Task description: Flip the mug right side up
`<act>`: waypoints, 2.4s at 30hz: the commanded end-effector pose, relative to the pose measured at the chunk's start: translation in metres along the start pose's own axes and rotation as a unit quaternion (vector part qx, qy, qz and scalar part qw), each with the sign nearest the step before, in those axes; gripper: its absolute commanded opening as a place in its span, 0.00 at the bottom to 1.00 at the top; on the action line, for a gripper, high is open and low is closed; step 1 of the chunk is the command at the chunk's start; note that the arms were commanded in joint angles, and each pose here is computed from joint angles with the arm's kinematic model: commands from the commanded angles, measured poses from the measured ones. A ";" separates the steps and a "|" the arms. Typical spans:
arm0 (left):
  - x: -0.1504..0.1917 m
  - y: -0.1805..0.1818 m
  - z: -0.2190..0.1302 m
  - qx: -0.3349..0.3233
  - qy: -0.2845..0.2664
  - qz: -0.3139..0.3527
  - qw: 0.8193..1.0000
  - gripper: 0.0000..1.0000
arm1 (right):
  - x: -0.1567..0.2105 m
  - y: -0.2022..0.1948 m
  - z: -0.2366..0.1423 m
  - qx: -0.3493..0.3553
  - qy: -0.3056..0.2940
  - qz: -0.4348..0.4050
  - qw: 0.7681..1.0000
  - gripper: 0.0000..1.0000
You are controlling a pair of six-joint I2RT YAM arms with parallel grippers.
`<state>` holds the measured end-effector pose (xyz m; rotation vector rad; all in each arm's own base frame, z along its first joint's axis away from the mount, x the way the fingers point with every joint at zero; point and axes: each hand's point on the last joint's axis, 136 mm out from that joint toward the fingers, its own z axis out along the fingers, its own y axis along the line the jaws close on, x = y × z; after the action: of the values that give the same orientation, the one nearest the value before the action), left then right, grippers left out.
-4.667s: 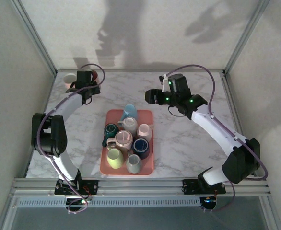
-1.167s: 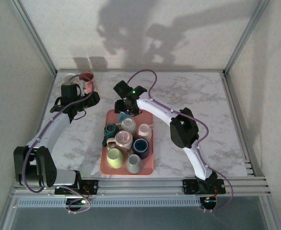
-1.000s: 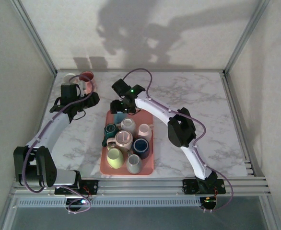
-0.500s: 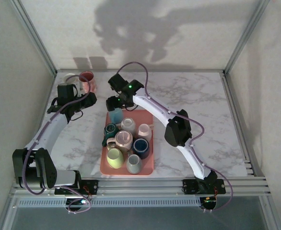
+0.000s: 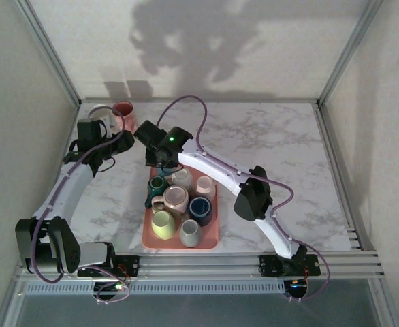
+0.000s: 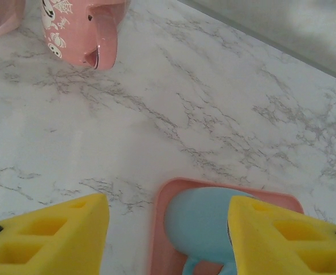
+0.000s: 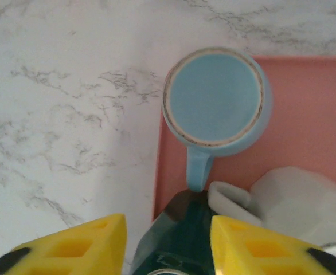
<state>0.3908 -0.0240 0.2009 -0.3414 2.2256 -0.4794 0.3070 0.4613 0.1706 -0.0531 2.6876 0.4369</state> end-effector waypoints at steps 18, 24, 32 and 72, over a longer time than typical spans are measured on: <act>0.003 0.003 -0.005 -0.001 -0.003 0.004 1.000 0.57 | 0.012 -0.023 0.054 0.072 -0.003 0.075 0.995 0.39; 0.004 0.004 -0.005 -0.001 -0.001 0.004 1.000 0.57 | 0.010 -0.024 0.066 0.072 -0.005 0.063 0.995 0.37; 0.005 0.004 -0.005 -0.001 0.001 0.005 1.000 0.57 | 0.008 -0.026 0.076 0.072 -0.004 0.058 0.996 0.36; 0.004 0.000 -0.008 0.004 0.008 -0.007 1.000 0.57 | -0.023 -0.039 0.060 0.083 -0.045 -0.052 0.994 0.00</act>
<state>0.3824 -0.0254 0.1904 -0.3458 2.2602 -0.4830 0.3287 0.4558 0.0930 -0.1265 2.7089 0.1974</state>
